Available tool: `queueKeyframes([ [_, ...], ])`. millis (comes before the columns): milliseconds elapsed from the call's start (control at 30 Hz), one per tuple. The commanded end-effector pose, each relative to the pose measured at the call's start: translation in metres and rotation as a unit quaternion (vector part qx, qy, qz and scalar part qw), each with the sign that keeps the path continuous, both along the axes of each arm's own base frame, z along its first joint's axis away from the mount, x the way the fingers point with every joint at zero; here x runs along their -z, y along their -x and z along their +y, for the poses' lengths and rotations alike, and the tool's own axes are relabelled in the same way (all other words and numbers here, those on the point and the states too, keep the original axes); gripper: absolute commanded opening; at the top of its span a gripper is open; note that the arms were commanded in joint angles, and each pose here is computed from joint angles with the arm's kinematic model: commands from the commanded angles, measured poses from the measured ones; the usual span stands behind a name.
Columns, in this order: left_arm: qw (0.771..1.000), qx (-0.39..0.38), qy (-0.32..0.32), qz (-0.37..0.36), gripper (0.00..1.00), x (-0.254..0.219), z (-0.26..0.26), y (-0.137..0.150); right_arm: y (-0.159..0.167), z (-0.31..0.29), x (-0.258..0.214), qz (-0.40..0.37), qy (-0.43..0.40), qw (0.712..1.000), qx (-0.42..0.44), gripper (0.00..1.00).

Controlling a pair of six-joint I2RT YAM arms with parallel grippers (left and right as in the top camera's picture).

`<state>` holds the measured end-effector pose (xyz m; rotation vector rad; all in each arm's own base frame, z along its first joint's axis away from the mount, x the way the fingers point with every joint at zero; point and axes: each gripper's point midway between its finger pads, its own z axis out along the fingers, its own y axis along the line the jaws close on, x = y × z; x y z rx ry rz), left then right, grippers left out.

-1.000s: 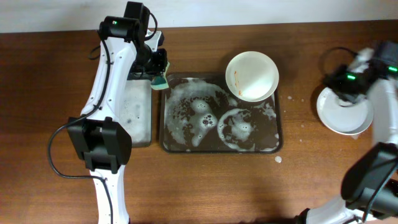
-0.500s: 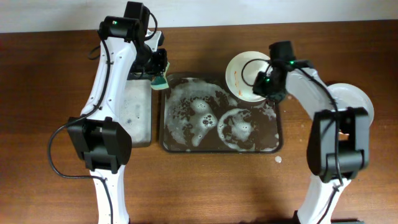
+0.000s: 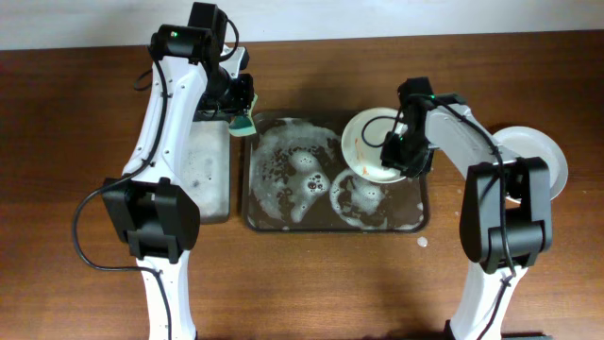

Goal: Clean dirty plates on tray and stack at the side
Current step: 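Grip the stained white bowl-plate with right gripper and pull it to tray center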

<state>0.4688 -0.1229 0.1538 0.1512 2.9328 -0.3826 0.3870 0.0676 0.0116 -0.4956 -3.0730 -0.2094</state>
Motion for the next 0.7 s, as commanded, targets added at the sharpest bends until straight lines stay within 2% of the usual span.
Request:
queueKeyframes([
  [0, 1.000, 0.011, 0.003, -0.008, 0.06, -0.006, -0.002, 0.000, 0.016, 0.028, -0.001, 0.019, -0.017, 0.997, -0.069, 0.38],
  [300, 1.000, 0.011, 0.003, -0.008, 0.06, -0.006, -0.002, 0.000, 0.044, 0.092, -0.003, 0.033, -0.020, 0.986, -0.162, 0.39],
  [467, 1.000, 0.011, 0.003, -0.008, 0.06, -0.006, -0.002, 0.000, 0.030, 0.088, -0.016, 0.014, -0.032, 0.989, -0.143, 0.38],
  [667, 1.000, 0.011, 0.003, -0.008, 0.06, -0.006, -0.002, 0.000, -0.008, 0.040, -0.060, -0.047, -0.039, 0.993, -0.105, 0.38],
])
